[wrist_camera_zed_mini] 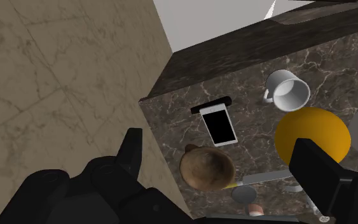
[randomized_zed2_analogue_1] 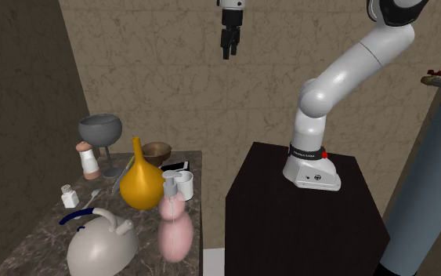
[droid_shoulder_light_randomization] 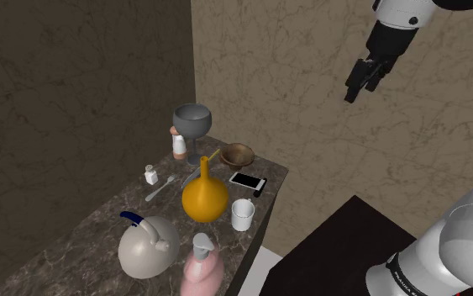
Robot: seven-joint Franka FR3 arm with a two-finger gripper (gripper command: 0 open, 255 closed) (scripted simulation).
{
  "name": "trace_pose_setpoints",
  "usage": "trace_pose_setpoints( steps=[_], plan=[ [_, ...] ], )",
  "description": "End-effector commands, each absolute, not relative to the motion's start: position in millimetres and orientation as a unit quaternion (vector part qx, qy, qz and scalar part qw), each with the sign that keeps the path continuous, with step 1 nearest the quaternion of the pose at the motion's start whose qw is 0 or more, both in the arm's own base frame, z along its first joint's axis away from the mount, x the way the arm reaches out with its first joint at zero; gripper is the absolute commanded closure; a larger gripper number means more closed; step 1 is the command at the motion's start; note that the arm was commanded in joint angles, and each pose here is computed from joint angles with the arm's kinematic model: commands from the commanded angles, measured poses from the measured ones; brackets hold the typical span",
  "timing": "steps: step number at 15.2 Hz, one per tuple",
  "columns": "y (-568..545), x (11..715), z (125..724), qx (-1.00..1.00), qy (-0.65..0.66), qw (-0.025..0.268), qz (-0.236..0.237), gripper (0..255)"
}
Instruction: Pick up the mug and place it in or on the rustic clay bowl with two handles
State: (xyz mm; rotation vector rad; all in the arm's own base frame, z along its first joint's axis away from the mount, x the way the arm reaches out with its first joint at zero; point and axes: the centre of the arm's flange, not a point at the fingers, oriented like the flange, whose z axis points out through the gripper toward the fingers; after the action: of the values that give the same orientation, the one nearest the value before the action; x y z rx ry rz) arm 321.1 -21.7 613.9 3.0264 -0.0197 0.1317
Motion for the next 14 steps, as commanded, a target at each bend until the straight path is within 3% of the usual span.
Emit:
trace_pose_setpoints(
  steps=[1,14],
  plan=[
    [-22,321,614,0.997,-0.007,0.056,0.043,0],
    [57,372,470,0.998,-0.027,0.049,0.027,0]
  ],
)
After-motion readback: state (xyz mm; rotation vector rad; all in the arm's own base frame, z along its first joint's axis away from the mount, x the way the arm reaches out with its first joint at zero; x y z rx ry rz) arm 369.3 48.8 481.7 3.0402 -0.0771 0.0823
